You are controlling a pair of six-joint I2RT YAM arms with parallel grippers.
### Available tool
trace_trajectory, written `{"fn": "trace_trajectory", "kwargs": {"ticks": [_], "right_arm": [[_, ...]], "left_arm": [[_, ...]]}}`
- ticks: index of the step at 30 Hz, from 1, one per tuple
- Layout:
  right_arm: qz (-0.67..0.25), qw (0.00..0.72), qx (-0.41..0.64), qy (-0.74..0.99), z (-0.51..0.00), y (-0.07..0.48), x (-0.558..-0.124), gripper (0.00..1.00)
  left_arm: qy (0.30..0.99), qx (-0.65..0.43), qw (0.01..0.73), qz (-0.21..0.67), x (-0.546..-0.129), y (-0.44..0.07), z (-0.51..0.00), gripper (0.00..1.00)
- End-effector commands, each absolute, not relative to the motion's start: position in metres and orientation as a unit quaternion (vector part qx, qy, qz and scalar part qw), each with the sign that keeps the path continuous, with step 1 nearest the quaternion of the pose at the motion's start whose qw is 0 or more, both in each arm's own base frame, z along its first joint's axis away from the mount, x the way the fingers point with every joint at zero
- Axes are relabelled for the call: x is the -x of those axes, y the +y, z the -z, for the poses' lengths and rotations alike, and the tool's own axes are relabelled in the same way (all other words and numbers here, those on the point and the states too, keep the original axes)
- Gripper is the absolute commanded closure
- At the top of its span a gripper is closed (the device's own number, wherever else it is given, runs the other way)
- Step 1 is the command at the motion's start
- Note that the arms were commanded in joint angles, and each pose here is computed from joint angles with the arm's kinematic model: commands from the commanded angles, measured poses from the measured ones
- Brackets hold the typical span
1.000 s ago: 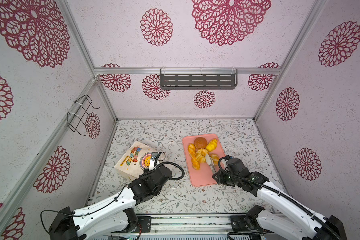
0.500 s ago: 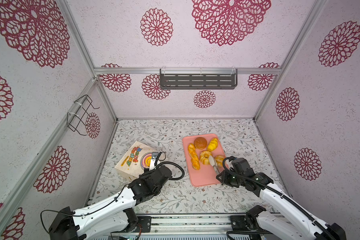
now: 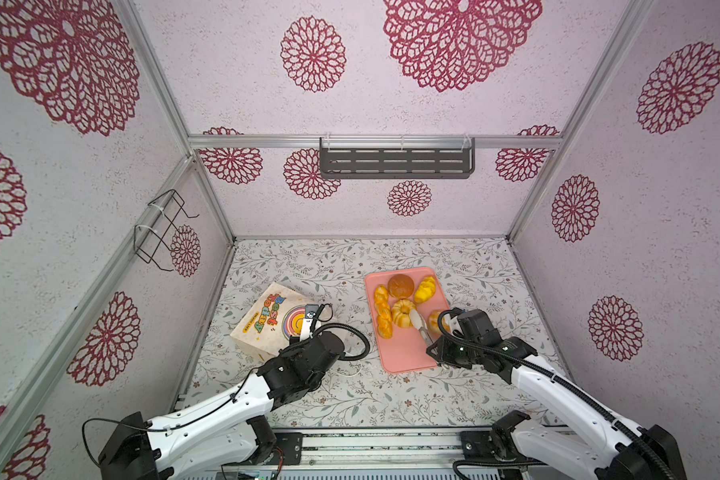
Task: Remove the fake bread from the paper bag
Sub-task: 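Lower the ring bread onto the tray beside the twisted bread, open tongs, then carry the open tongs with the right gripper back into the bag mouth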
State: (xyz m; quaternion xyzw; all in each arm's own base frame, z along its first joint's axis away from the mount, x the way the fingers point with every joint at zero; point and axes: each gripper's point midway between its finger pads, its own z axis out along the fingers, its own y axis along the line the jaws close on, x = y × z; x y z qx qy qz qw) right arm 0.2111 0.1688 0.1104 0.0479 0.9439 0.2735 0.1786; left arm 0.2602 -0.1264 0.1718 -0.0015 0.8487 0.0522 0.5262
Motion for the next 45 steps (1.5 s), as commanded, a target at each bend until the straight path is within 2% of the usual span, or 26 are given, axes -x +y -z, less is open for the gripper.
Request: {"fn": "trace_trajectory", "kwargs": {"ticks": [1, 5, 13, 24, 31, 35, 45], "right_arm": [[-0.284, 0.217, -0.025, 0.934, -0.136, 0.173, -0.222, 0.69], [-0.277, 0.223, -0.026, 0.934, -0.14, 0.168, -0.219, 0.66], [-0.275, 0.229, -0.026, 0.933, -0.149, 0.16, -0.209, 0.65], [-0.345, 0.23, 0.006, 0.91, -0.192, 0.169, -0.167, 0.65], [-0.434, 0.213, 0.047, 0.874, -0.203, 0.222, -0.127, 0.67], [-0.453, 0.201, 0.091, 0.864, -0.196, 0.263, -0.108, 0.67], [-0.491, 0.176, 0.157, 0.839, -0.185, 0.336, -0.098, 0.68]], "left_arm": [[0.847, 0.012, 0.53, -0.045, -0.265, -0.127, -0.176, 1.0], [0.847, 0.011, 0.529, -0.047, -0.266, -0.127, -0.175, 1.0], [0.848, 0.008, 0.528, -0.046, -0.265, -0.128, -0.176, 1.0], [0.849, -0.02, 0.528, -0.022, -0.259, -0.132, -0.179, 1.0], [0.848, -0.046, 0.528, -0.007, -0.256, -0.138, -0.177, 1.0], [0.846, -0.056, 0.53, 0.012, -0.254, -0.143, -0.177, 1.0], [0.838, -0.094, 0.535, 0.052, -0.245, -0.153, -0.181, 1.0]]}}
